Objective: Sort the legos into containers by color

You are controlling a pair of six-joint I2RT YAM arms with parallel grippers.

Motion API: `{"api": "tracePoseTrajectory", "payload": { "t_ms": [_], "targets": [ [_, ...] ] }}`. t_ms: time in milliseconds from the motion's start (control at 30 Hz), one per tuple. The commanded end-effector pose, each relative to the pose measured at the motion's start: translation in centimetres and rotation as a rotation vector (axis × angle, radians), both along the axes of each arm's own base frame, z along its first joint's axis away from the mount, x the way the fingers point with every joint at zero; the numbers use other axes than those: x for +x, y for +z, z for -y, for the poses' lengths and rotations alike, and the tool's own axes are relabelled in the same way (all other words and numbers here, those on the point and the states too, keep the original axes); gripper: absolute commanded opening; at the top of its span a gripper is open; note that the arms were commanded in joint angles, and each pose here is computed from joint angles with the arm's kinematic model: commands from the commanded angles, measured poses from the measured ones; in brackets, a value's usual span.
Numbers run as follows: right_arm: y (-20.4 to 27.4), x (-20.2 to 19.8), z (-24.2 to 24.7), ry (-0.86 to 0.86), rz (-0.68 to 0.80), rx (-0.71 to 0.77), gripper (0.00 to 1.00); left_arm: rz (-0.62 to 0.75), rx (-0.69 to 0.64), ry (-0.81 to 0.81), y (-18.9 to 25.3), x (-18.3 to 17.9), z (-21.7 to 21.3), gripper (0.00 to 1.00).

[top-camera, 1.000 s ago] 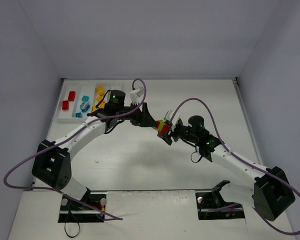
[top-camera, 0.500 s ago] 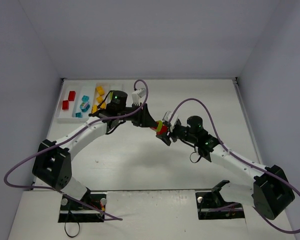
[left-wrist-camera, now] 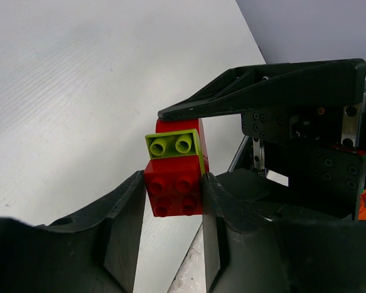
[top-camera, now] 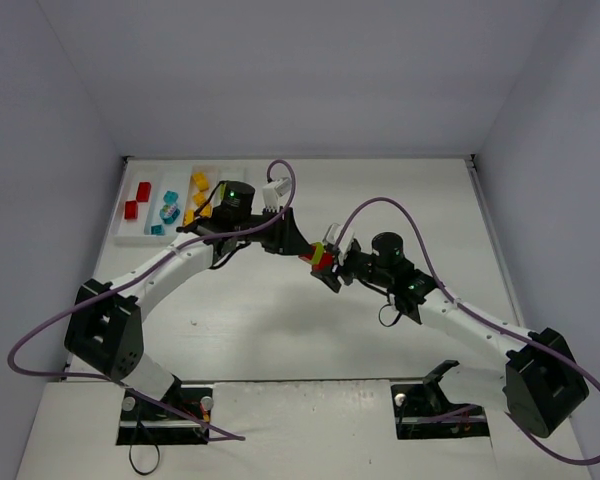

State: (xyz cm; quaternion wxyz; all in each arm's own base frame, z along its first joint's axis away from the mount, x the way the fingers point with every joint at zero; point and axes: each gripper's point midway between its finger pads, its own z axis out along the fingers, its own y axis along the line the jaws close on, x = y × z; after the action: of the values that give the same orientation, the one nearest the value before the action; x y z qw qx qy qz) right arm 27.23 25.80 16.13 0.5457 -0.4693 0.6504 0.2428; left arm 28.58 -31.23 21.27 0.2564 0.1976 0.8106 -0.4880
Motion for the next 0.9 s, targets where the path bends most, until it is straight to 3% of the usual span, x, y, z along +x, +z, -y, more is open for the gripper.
{"api": "tracePoseTrajectory", "payload": {
  "t_ms": [0, 867],
  "targets": [
    [2.35, 0.98, -0.54, -0.013, 0.087, 0.054, 0.0, 0.141, -0.064, -0.023, 4.68, 0.49, -0.32, 0.03],
    [1.5, 1.28, -0.53, -0.021, 0.071, 0.033, 0.0, 0.146, -0.071, -0.044, 5.57, 0.15, -1.18, 0.03]
  ]
}}
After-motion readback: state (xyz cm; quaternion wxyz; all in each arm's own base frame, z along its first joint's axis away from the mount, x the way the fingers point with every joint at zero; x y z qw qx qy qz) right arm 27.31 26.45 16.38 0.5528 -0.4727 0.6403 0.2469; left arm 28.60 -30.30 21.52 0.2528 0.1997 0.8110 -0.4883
